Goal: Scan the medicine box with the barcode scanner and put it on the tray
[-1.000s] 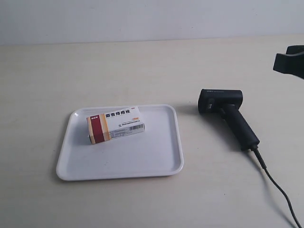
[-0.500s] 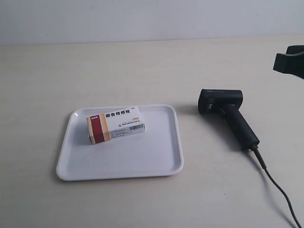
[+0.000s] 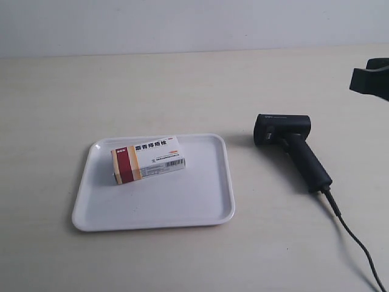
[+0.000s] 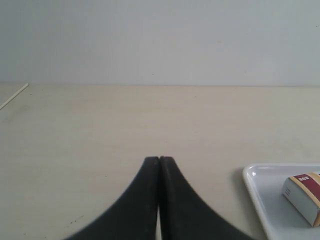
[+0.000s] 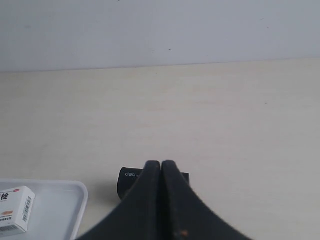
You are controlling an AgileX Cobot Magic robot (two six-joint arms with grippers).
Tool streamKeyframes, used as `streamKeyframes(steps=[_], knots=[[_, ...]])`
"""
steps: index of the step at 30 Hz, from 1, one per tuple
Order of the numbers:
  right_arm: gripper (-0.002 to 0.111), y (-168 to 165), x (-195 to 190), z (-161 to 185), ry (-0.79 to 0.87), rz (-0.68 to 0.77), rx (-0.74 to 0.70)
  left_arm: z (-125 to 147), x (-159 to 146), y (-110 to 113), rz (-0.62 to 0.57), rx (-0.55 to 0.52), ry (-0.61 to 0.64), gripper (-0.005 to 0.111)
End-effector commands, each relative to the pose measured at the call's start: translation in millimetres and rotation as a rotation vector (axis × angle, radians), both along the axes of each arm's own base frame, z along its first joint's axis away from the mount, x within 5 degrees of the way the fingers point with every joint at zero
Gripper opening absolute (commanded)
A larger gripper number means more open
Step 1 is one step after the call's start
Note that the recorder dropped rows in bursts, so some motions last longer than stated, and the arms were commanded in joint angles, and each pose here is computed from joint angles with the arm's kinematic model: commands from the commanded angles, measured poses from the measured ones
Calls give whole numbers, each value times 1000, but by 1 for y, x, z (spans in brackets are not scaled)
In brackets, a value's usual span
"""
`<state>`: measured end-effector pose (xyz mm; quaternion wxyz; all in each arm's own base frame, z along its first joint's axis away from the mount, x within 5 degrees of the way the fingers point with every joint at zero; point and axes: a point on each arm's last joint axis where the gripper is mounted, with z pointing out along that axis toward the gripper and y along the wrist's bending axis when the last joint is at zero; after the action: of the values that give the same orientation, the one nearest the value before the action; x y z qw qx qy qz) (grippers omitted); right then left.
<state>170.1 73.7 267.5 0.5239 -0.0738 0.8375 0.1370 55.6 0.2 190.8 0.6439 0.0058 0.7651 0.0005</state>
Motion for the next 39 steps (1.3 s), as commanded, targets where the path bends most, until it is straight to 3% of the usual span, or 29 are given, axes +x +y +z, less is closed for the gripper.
streamKeyframes(steps=[1, 6, 9, 13, 25, 39], knots=[[0, 0, -1, 0, -5, 3, 7, -1, 0, 0, 2, 6, 0, 2], [0, 0, -1, 0, -3, 3, 18, -1, 0, 0, 2, 6, 0, 2], [0, -1, -4, 1, 33, -34, 107, -1, 0, 0, 2, 6, 0, 2], [0, -3, -19, 1, -27, 63, 33, -1, 0, 0, 2, 6, 0, 2], [0, -37, -97, -62, -214, 103, 137, -1, 0, 0, 2, 6, 0, 2], [0, -42, -106, -68, -262, 106, 158, -1, 0, 0, 2, 6, 0, 2]])
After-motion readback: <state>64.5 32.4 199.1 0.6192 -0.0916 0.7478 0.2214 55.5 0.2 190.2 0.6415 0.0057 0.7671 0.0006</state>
